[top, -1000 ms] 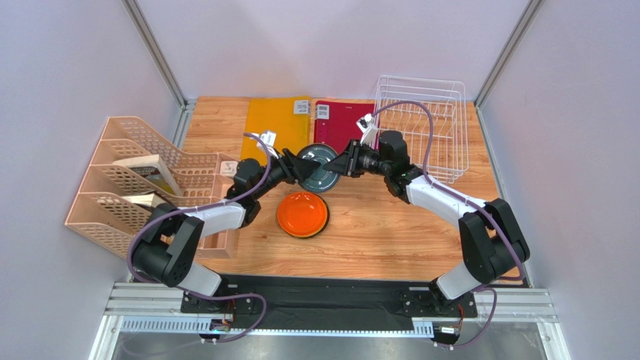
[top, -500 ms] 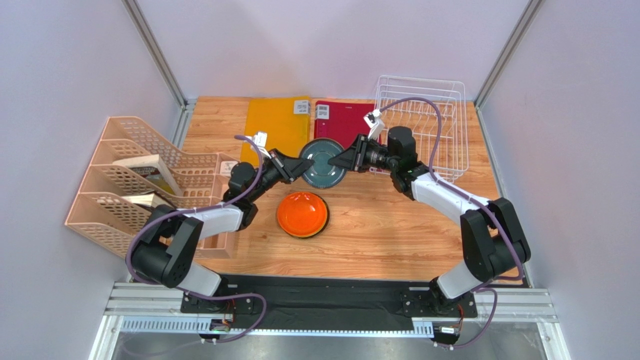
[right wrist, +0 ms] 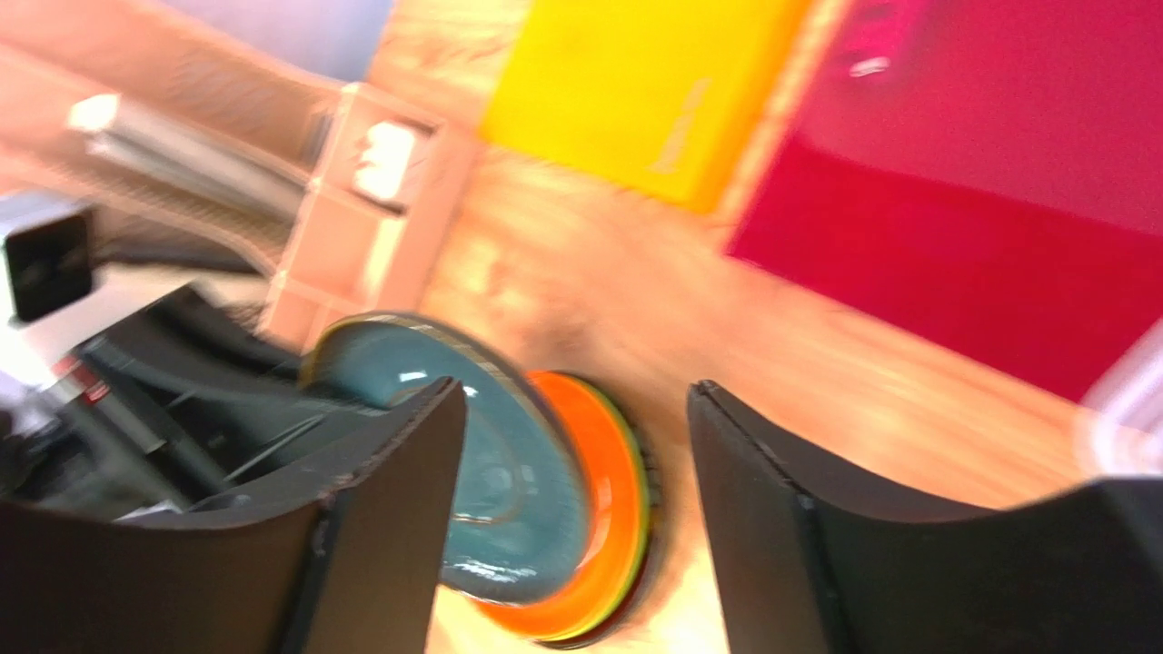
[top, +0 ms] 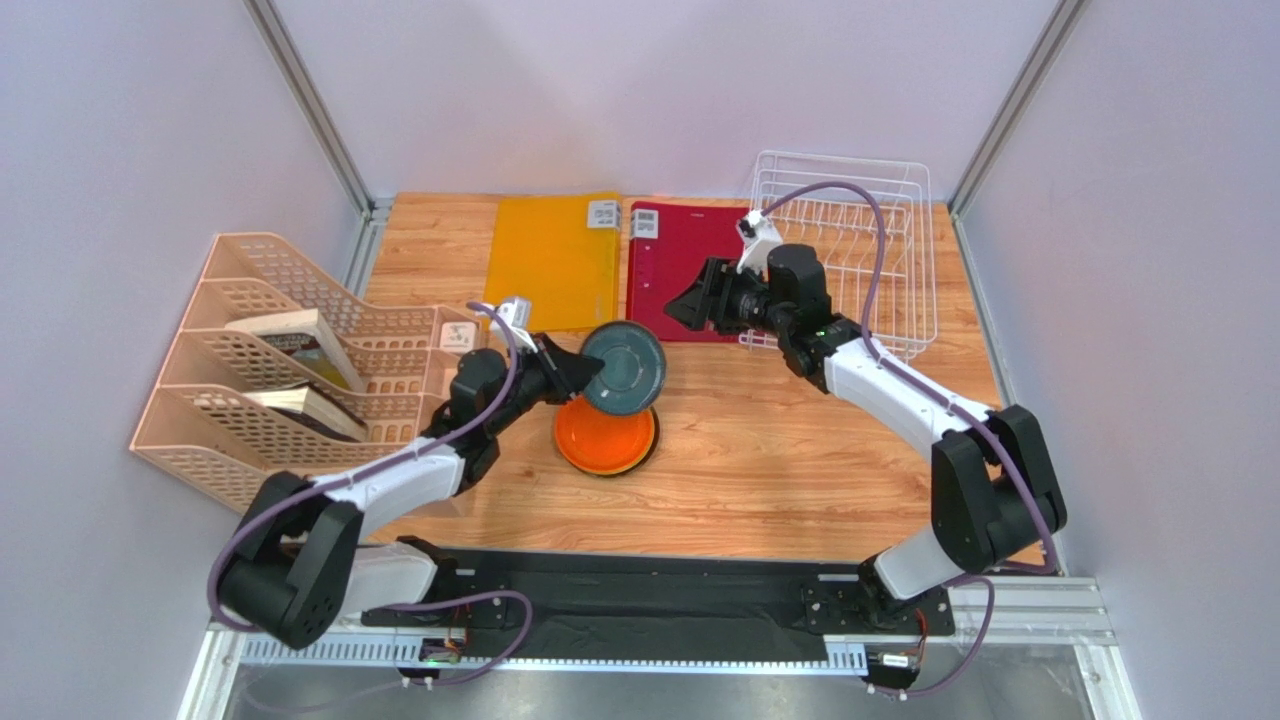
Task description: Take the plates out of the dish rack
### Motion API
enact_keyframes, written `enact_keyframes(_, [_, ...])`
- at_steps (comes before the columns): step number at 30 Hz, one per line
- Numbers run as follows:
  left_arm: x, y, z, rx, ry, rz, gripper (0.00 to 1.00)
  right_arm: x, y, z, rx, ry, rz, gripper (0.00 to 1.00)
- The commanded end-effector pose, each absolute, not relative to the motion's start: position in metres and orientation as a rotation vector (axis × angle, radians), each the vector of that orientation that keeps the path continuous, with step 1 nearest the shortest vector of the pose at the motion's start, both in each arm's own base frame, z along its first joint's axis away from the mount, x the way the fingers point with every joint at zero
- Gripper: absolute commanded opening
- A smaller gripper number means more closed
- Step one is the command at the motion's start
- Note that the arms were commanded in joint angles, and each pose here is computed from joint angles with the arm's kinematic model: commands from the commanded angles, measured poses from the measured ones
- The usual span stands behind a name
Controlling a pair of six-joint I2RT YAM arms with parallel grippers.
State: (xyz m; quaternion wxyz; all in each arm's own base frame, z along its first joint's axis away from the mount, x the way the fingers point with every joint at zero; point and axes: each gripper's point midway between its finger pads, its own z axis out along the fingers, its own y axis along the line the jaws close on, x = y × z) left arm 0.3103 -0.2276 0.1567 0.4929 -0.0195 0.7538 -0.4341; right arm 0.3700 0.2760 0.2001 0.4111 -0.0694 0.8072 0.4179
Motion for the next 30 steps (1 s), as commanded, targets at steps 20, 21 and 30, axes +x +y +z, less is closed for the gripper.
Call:
enact_keyframes(20, [0.264,-0.179,0.101,-0.057,1.967,-0.828,0.0,0.404,0.225,0.225,-0.091,1.964,0.725,0.69])
enact_keyframes(21, [0.263,-0.179,0.098,-0.057,1.977,-0.826,0.0,0.405,0.223,0.223,-0.087,1.966,0.714,0.69])
enact_keyframes(30, [0.26,-0.18,0.076,-0.052,2.058,-0.805,0.17,0.409,0.212,0.221,-0.069,1.959,0.639,0.7])
